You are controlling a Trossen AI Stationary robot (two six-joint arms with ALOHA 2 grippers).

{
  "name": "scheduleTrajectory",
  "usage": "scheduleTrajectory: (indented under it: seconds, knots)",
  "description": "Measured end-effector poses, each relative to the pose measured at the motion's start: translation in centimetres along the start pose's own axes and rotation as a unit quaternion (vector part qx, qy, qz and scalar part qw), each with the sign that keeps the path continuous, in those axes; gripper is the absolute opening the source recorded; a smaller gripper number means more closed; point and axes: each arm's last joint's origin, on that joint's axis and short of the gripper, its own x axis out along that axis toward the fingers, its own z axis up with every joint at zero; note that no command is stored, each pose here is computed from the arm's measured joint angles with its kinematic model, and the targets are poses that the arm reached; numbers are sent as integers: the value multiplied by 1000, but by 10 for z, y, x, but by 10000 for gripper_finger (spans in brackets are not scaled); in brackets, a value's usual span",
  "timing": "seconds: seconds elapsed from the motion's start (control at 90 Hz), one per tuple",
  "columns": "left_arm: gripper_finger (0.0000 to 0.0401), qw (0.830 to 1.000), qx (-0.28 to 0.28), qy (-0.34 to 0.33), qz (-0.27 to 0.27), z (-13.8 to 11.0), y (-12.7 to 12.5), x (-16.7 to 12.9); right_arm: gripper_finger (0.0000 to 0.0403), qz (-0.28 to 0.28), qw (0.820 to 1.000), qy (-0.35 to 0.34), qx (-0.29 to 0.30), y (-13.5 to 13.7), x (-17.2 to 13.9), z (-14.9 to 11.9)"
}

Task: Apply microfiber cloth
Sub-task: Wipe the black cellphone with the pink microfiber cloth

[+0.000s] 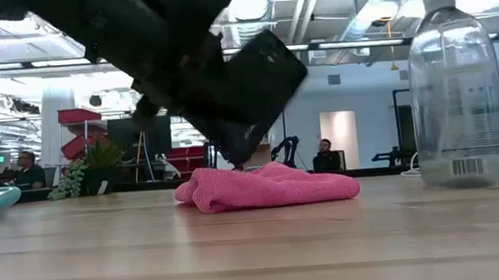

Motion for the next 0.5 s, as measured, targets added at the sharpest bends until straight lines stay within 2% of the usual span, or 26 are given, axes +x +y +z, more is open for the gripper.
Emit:
scheduleTrajectory:
  seconds: [0.111,0.2,0.322,0.5]
  knots:
    - [5,996,11,86,-23,25,-5,4,282,25,1000,-6,-16,13,1,8]
    - [4,988,37,149,6,44,-2,2,282,42,999,-5,-24,24,4,11]
    - [5,976,60,204,53,66,7,-3,282,57,998,13,-27,41,11,11]
    - [5,959,67,271,38,81,15,-3,282,71,995,53,-35,71,23,5]
